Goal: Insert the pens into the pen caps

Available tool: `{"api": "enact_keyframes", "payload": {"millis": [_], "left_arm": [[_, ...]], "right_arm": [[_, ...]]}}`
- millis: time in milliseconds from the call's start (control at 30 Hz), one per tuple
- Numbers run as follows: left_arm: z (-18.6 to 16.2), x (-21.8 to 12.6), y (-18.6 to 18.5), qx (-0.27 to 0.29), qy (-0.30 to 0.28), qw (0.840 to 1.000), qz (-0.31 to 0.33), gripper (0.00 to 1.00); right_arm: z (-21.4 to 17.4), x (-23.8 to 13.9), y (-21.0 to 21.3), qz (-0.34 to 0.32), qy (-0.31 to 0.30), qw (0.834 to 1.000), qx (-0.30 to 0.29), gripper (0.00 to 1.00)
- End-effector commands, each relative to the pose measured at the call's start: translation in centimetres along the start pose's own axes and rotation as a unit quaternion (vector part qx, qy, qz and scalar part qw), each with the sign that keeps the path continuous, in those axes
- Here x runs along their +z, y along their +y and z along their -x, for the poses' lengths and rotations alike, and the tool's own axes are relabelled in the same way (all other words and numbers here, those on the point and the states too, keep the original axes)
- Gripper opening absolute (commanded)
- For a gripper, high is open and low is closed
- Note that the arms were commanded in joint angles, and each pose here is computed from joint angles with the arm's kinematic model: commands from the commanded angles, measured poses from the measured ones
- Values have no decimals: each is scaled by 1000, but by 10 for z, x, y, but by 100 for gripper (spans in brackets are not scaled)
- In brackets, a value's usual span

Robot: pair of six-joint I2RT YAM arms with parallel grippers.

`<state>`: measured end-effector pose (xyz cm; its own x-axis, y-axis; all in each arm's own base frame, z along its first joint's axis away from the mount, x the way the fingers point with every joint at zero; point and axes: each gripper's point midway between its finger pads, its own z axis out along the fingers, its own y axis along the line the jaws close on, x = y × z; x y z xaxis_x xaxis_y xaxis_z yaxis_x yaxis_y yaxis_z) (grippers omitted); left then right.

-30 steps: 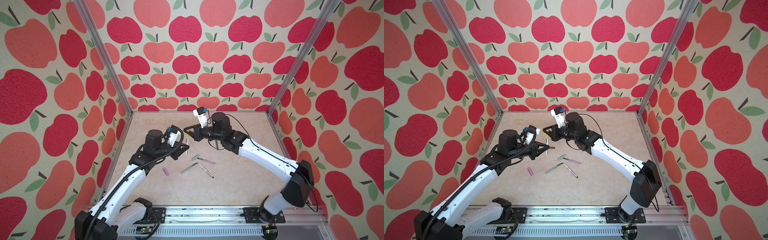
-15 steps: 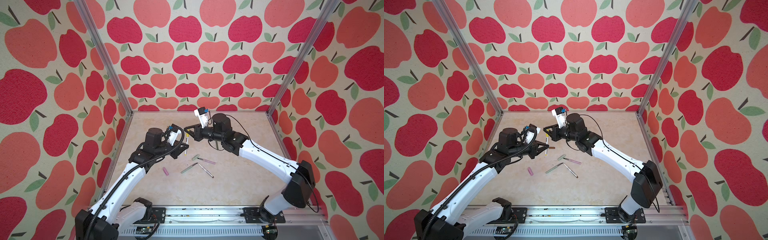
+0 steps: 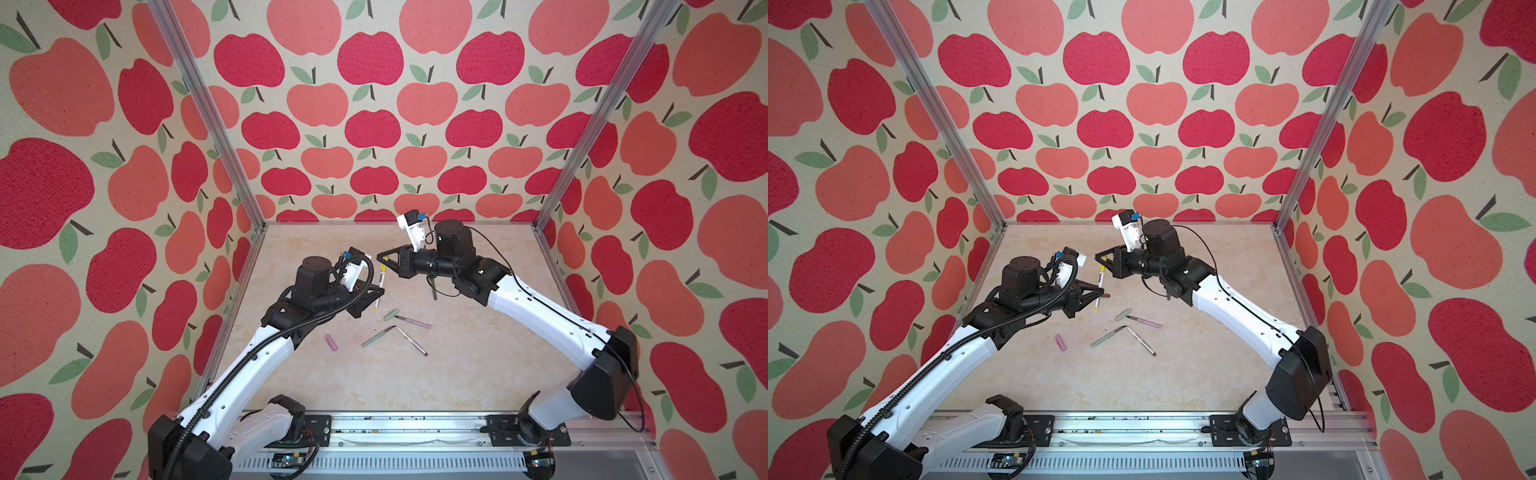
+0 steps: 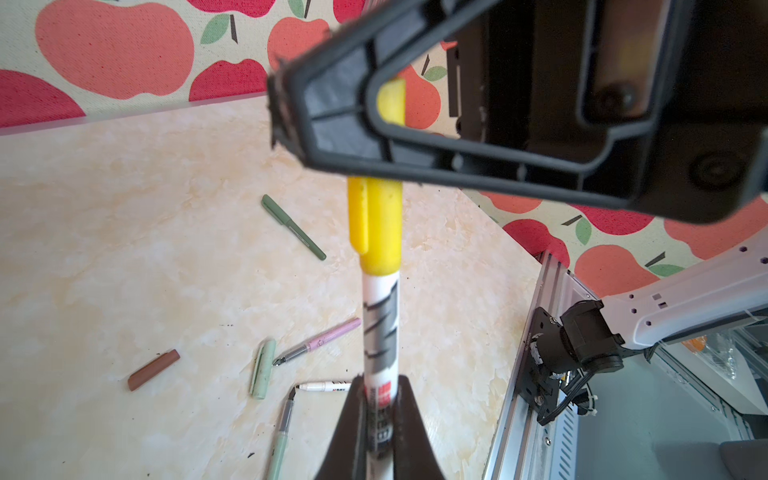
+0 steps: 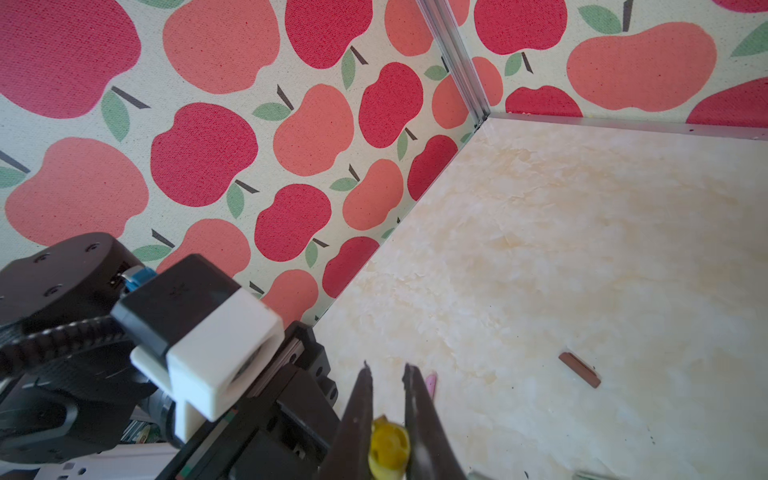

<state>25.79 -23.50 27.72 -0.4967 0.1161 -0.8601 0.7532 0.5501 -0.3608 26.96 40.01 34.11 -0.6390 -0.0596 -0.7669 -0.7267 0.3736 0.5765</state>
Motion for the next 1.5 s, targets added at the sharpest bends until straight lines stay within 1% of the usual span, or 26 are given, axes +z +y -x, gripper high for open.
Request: {"api": "enact_keyframes", "payload": {"millis": [0, 33, 100, 167, 233, 300, 400, 500, 567, 667, 733, 833, 867, 933, 1000, 1167, 1333, 1400, 1467], "left_arm": [[50, -6, -10, 40, -98, 994, 11, 0], [43, -2, -10, 31, -89, 996, 9, 0], [32, 5, -12, 14, -74, 997, 6, 0], [26, 10, -14, 2, -66, 998, 5, 0], [22, 16, -18, -7, -58, 998, 2, 0], [19, 23, -22, -12, -50, 999, -3, 0], [8, 42, -21, -27, -19, 999, 1, 0], [2, 62, -12, -62, 8, 998, 25, 0], [-3, 75, -1, -99, 22, 993, 57, 0], [-13, 94, 23, -167, 50, 977, 122, 0], [-23, 107, 35, -210, 73, 962, 157, 0], [-33, 128, 46, -243, 107, 947, 181, 0], [-37, 135, 48, -249, 121, 942, 188, 0], [-47, 149, 59, -264, 155, 928, 213, 0], [-58, 162, 68, -275, 189, 913, 234, 0], [-83, 197, 84, -290, 253, 887, 256, 0], [-102, 222, 98, -297, 291, 868, 272, 0], [-110, 230, 104, -296, 301, 863, 278, 0], [-114, 237, 109, -295, 306, 861, 279, 0]], "right_arm": [[-39, -12, 2, 6, 94, 995, 37, 16], [-31, -16, 5, 7, 84, 996, 31, 20], [-15, -28, 10, 9, 61, 998, 20, 31], [-5, -40, 10, 4, 42, 999, 12, 40], [3, -53, 6, -5, 23, 1000, 9, 47], [8, -64, 2, -12, 8, 1000, 10, 51], [14, -81, 0, -13, -14, 1000, 10, 53], [18, -99, 1, -19, -33, 999, 4, 55], [17, -112, -4, -38, -46, 998, 1, 56], [9, -131, -29, -104, -64, 992, 8, 57], [0, -147, -56, -172, -74, 982, 27, 57], [-18, -172, -93, -249, -81, 963, 69, 57], [-22, -179, -101, -264, -85, 958, 79, 57], [-32, -195, -116, -292, -94, 946, 100, 57], [-39, -207, -125, -308, -102, 939, 114, 57], [-56, -223, -139, -330, -104, 928, 138, 58], [-70, -226, -145, -327, -101, 927, 152, 58], [-74, -227, -147, -326, -100, 927, 156, 58], [-77, -227, -149, -326, -99, 927, 158, 58]]}}
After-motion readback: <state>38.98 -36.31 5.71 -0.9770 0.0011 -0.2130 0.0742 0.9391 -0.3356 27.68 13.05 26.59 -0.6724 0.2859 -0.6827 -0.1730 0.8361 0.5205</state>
